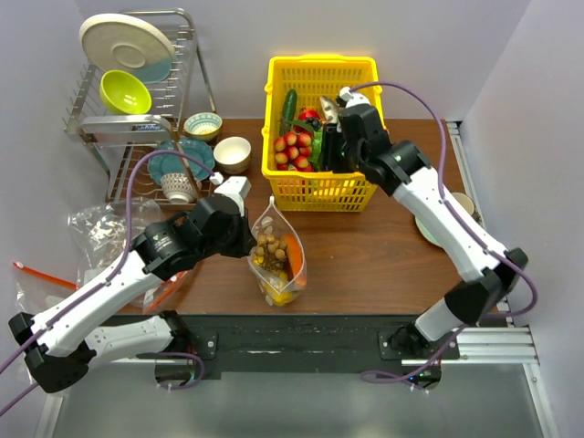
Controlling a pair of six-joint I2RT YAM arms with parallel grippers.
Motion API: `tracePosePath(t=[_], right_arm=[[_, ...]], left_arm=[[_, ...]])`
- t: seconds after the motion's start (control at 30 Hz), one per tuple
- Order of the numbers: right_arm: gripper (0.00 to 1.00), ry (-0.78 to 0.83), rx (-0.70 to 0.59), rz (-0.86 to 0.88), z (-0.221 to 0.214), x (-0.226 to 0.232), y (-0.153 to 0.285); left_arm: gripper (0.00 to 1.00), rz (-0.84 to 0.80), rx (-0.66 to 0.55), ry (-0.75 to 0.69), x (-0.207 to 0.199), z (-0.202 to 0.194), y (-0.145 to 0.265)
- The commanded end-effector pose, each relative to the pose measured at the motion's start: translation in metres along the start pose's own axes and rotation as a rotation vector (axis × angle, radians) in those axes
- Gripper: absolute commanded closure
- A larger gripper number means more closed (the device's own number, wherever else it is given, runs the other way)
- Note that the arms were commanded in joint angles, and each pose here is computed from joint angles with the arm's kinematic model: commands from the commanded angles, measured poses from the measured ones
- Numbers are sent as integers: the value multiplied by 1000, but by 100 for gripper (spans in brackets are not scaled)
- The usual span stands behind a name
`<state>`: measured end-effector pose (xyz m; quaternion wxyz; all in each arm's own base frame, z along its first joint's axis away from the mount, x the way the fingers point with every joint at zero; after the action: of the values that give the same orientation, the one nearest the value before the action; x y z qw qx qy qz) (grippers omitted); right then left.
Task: Place the food in the zip-top bag and seal the zipper
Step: Pick up the fake fruit from the bin.
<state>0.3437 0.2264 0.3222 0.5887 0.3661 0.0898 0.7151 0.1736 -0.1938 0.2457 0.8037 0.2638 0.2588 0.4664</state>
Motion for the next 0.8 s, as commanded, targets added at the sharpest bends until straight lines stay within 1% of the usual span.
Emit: tracePosePath(t=[0.0,0.07,0.1,0.2,0.23,0.3,0.47,0.6,0.77], right_arm=[[52,2,41,80,18,11,-25],[44,13,63,94,20,16,-36],[34,18,105,76,11,13,-53],[15,20,142,80,9,18,-66],[14,22,163,68,4,17,-78],[12,20,167,67,3,19,-85],[12,37,237,80,-11,23,-111],[11,66,354,49,-34,14,-128],[8,65,448,70,-61,11,-143]], left_arm=[[100,-32,-51,-16,-4,9,1],[100,-28,-48,-18,-3,8,1],[100,-24,-47,-15,-2,8,1],[100,-10,-49,-14,0,9,3],[100,-11,-55,-11,0,10,5],[100,-1,-59,-5,2,10,7],[100,-5,-80,1,3,12,14],[100,-3,-81,3,4,12,17],[100,-14,-83,3,3,12,19]])
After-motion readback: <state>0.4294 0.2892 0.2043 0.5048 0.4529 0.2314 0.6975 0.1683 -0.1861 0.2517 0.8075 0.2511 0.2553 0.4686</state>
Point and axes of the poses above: each gripper's point midway between its finger pads, its own y axis back along the fingers, its own x axis along the line the jaws close on, z = x × y, the point moved 2 cm from there along y, back along the fingers, and after that the axes turned 14 degrees about -y, right-handed, at the moved point
